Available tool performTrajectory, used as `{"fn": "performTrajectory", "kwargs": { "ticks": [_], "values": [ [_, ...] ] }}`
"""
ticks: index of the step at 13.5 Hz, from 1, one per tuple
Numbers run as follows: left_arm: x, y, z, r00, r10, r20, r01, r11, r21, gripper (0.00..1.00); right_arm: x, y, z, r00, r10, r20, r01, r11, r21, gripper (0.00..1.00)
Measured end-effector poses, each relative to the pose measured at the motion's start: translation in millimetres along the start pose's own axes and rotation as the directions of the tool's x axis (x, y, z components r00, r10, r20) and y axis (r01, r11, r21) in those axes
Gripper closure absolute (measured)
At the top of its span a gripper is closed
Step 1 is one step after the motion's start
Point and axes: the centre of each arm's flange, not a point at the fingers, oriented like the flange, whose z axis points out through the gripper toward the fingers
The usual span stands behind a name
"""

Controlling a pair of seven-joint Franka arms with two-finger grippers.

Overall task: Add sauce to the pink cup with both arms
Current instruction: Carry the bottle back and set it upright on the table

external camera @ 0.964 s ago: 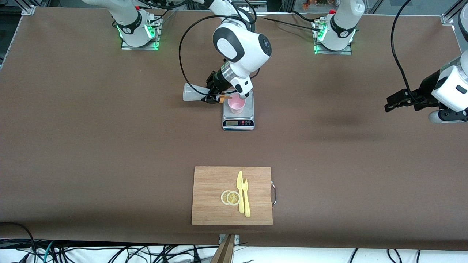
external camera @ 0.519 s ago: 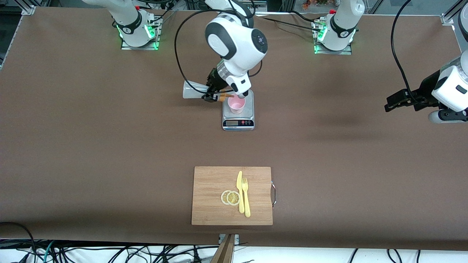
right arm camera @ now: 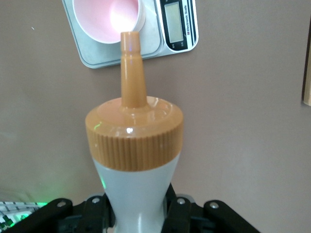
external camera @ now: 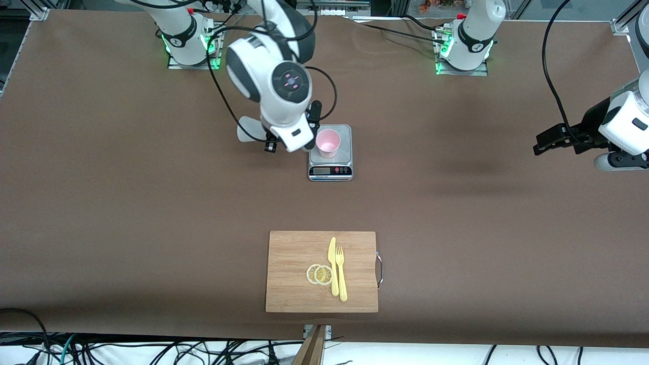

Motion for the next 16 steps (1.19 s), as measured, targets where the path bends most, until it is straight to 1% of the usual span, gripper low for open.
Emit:
{"fn": "performTrajectory", "kwargs": {
  "ticks": [2, 4, 6, 8, 11, 12, 14, 16],
  "values": [
    [0.0, 0.1, 0.0, 1.000, 0.000, 0.000, 0.000, 1.000, 0.000, 0.00, -29.1, 22.9, 4.6, 0.995, -0.009, -0.104, 0.015, 0.999, 0.051, 0.65],
    [0.0, 0.1, 0.0, 1.000, 0.000, 0.000, 0.000, 1.000, 0.000, 0.00, -65.3, 44.6, 7.9, 0.977, -0.019, -0.213, 0.041, 0.994, 0.100, 0.65],
    [0.0, 0.1, 0.1, 1.000, 0.000, 0.000, 0.000, 1.000, 0.000, 0.00, -103.0, 65.3, 10.2, 0.951, -0.044, -0.306, 0.088, 0.987, 0.133, 0.65],
    [0.0, 0.1, 0.1, 1.000, 0.000, 0.000, 0.000, 1.000, 0.000, 0.00, -138.5, 85.9, 15.3, 0.916, -0.081, -0.392, 0.146, 0.979, 0.140, 0.65],
    [0.0, 0.1, 0.0, 1.000, 0.000, 0.000, 0.000, 1.000, 0.000, 0.00, -188.1, 111.4, 36.7, 0.843, -0.153, -0.516, 0.249, 0.961, 0.123, 0.65],
    [0.0, 0.1, 0.0, 1.000, 0.000, 0.000, 0.000, 1.000, 0.000, 0.00, -204.1, 117.9, 46.1, 0.810, -0.177, -0.558, 0.284, 0.952, 0.110, 0.65],
    [0.0, 0.1, 0.0, 1.000, 0.000, 0.000, 0.000, 1.000, 0.000, 0.00, -237.0, 127.9, 67.1, 0.733, -0.220, -0.643, 0.348, 0.934, 0.077, 0.65],
    [0.0, 0.1, 0.1, 1.000, 0.000, 0.000, 0.000, 1.000, 0.000, 0.00, -267.5, 132.9, 89.8, 0.659, -0.256, -0.707, 0.398, 0.916, 0.040, 0.65]
  ]
}}
